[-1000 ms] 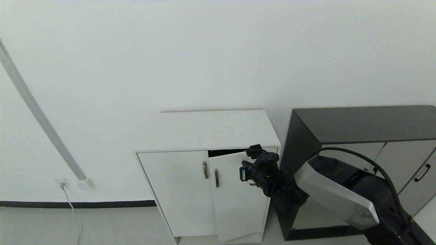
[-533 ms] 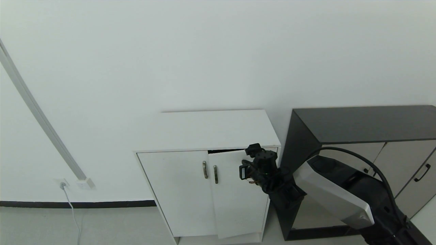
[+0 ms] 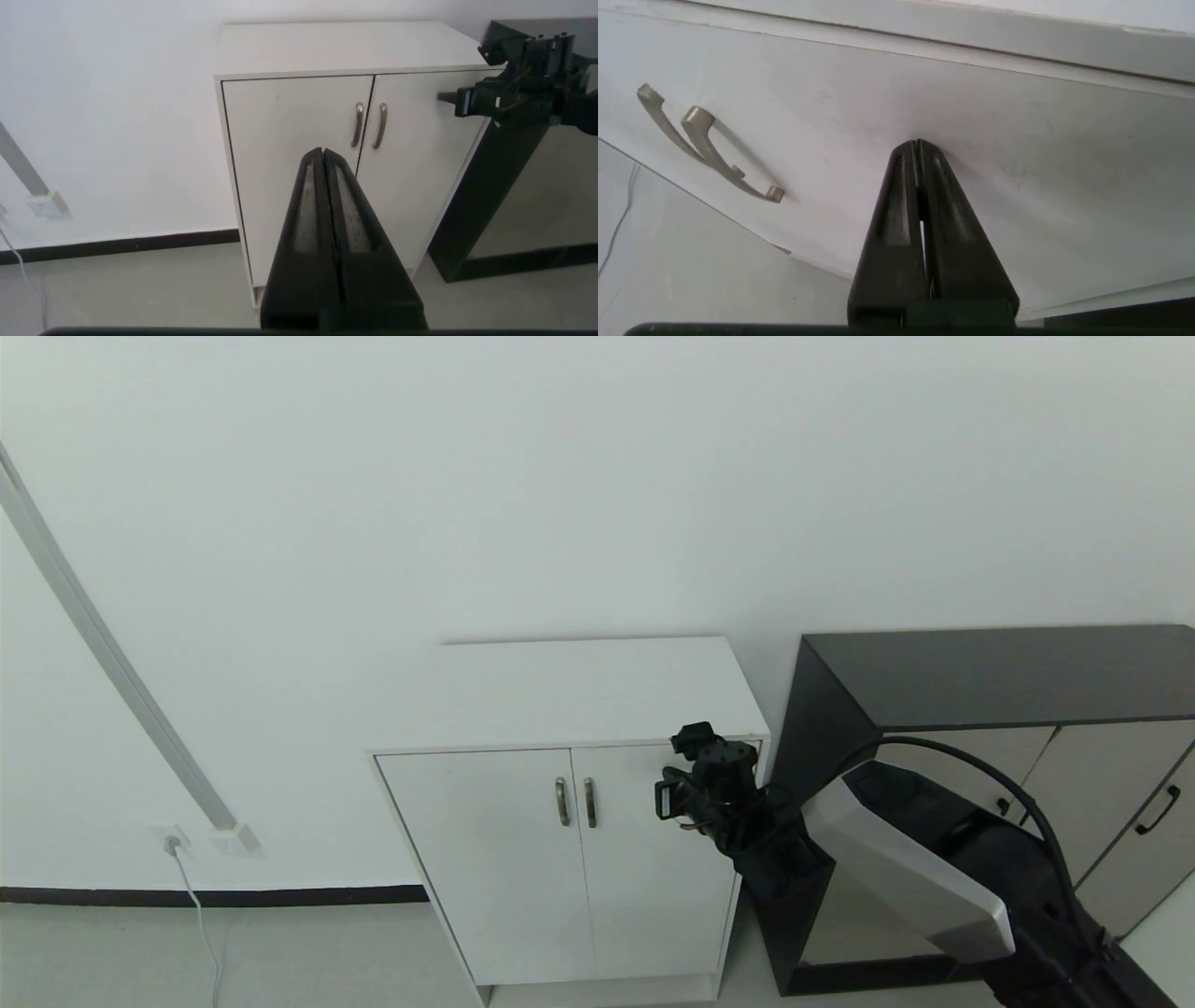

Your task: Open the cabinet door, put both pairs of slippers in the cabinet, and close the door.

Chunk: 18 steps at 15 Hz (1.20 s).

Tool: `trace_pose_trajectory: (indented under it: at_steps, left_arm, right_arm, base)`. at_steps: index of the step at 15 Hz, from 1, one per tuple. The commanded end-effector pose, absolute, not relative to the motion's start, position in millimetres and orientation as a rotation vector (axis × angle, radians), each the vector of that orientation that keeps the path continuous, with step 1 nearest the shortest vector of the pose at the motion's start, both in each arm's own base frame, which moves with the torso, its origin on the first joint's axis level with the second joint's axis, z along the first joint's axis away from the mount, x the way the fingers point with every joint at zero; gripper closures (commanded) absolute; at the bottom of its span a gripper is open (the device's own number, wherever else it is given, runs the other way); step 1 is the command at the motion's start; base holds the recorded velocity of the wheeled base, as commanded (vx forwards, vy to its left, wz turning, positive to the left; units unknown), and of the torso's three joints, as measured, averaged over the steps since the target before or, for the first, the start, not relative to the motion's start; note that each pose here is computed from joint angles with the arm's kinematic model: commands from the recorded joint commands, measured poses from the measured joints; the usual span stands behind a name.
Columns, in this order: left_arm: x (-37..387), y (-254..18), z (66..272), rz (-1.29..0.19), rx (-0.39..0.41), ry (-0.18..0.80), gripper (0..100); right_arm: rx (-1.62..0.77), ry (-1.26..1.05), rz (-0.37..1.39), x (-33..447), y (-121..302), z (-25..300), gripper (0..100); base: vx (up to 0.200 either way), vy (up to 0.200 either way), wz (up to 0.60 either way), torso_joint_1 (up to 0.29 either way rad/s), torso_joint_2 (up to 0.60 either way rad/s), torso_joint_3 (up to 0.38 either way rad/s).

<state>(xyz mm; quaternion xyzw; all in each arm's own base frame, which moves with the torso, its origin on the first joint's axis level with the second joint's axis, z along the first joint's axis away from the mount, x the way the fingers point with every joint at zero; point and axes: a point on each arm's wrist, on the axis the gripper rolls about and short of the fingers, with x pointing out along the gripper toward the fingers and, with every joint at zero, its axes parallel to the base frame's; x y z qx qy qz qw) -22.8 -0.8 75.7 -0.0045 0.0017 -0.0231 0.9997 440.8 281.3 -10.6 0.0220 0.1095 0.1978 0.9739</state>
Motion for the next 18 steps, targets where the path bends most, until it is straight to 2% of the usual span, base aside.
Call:
trace_pose_trajectory:
  at_steps: [1,11,15,18]
  left_arm:
    - [-22.8,-0.8,75.6,-0.046,-0.009,0.003,100]
    - [-22.7,-0.8,75.7,-0.046,-0.009,0.005,100]
    - [-22.7,-0.8,75.5,-0.046,-0.009,0.006,100]
    - [-22.8,-0.8,75.6,-0.046,-0.009,0.003,100]
  right_arm:
    - [0.045,0.219,0.392,445.1,280.4,-12.9,100]
    - [0.043,0.226,0.387,438.8,276.3,-7.8,100]
    - [0.046,0.222,0.386,413.0,258.9,14.3,100]
    - [0.057,0.199,0.362,382.2,226.3,40.1,100]
  base:
    - [0.000,0.000,0.00,0.000,0.00,0.000]
    - [0.000,0.000,0.00,0.000,0.00,0.000]
    - [0.000,0.000,0.00,0.000,0.00,0.000]
    - [0.000,0.000,0.00,0.000,0.00,0.000]
